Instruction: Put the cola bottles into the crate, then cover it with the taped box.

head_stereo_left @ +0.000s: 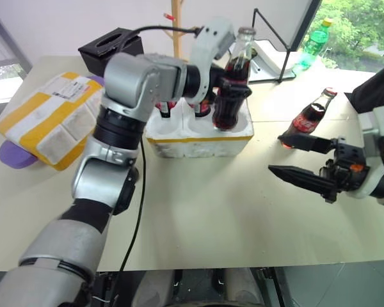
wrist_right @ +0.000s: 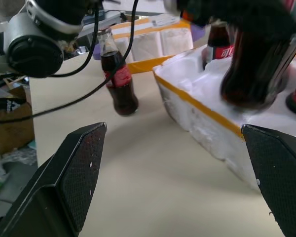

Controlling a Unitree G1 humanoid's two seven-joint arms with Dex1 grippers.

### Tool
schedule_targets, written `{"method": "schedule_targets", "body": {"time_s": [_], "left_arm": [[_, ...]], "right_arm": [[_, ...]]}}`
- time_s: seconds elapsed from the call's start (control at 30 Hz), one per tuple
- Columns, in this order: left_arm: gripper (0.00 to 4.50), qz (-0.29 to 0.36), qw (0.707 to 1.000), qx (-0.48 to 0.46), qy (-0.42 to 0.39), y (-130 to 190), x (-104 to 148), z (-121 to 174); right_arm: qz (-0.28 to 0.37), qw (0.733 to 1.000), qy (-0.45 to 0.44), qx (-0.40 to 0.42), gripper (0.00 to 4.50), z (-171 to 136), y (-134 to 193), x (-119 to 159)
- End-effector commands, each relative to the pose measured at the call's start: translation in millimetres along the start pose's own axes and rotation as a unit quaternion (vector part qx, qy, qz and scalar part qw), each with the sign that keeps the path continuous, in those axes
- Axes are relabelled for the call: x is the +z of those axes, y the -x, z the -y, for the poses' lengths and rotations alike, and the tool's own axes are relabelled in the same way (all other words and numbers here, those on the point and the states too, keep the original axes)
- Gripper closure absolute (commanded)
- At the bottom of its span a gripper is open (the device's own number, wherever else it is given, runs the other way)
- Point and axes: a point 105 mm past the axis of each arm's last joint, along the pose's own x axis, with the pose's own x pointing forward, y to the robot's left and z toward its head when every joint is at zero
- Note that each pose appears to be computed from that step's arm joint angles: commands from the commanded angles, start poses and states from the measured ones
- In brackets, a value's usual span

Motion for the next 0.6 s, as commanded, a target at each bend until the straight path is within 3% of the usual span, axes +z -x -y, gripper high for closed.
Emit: {"method": "schedule_targets", "body": {"time_s": [0.03,0.6], "left_arm": [[1.8,0.06,0.997,0.044,-0.03,19,31,-2],[1.8,0.051,0.99,0.133,-0.009,9,-17,-26]], "right_arm": [[0.012,0.999,0.032,-0.011,0.0,2,6,15],[0.012,0.999,0.035,-0.018,0.0,6,4,15]]}}
